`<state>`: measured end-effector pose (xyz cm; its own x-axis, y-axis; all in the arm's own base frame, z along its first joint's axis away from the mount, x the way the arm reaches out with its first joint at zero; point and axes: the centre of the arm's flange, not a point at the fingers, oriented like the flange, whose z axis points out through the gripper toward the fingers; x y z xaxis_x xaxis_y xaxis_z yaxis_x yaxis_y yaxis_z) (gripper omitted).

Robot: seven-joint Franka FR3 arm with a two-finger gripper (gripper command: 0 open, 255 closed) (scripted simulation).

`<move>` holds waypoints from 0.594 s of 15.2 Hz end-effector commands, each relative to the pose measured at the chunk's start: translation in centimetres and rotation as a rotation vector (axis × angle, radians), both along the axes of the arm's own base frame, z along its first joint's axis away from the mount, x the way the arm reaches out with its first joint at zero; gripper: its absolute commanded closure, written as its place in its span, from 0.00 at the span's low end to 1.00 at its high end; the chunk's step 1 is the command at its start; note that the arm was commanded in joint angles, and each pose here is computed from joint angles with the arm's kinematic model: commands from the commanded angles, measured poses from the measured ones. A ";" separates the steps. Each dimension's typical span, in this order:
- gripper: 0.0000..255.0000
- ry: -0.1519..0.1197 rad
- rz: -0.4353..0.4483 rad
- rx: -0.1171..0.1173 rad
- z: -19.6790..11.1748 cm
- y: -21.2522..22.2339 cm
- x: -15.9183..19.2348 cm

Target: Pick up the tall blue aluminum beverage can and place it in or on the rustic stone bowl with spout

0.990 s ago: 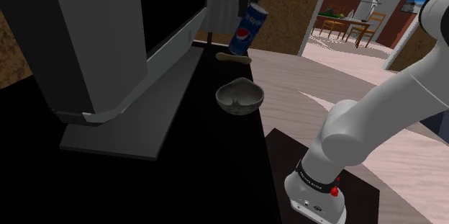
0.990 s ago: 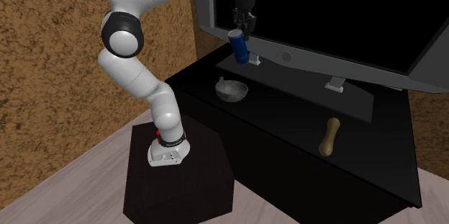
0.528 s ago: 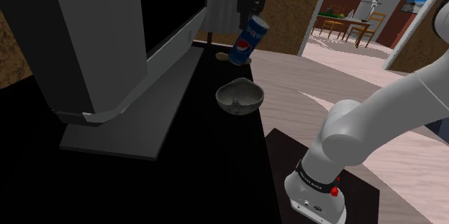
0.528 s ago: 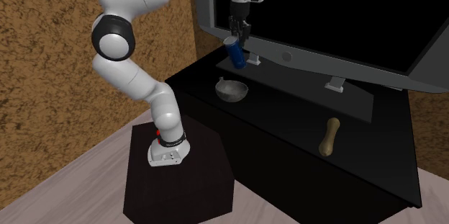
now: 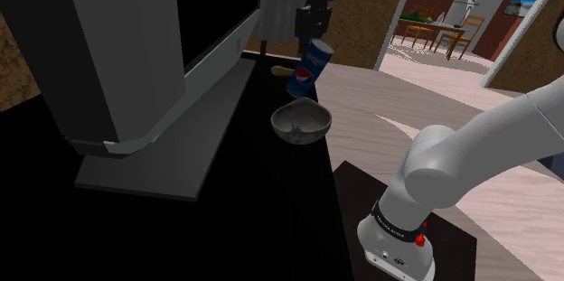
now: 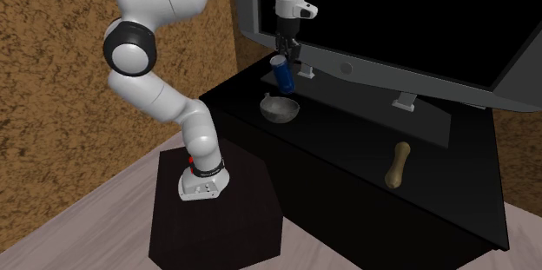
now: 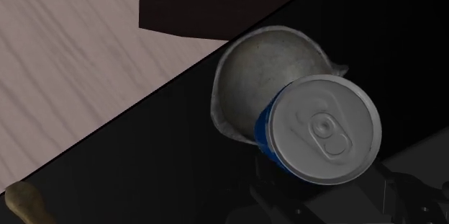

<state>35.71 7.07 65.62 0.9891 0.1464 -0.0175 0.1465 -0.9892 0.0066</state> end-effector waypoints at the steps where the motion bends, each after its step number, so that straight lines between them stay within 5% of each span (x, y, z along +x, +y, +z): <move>1: 1.00 -0.001 0.000 0.000 -1.0 0.0 0.0; 9: 1.00 -0.001 0.000 0.000 -4.4 0.0 0.0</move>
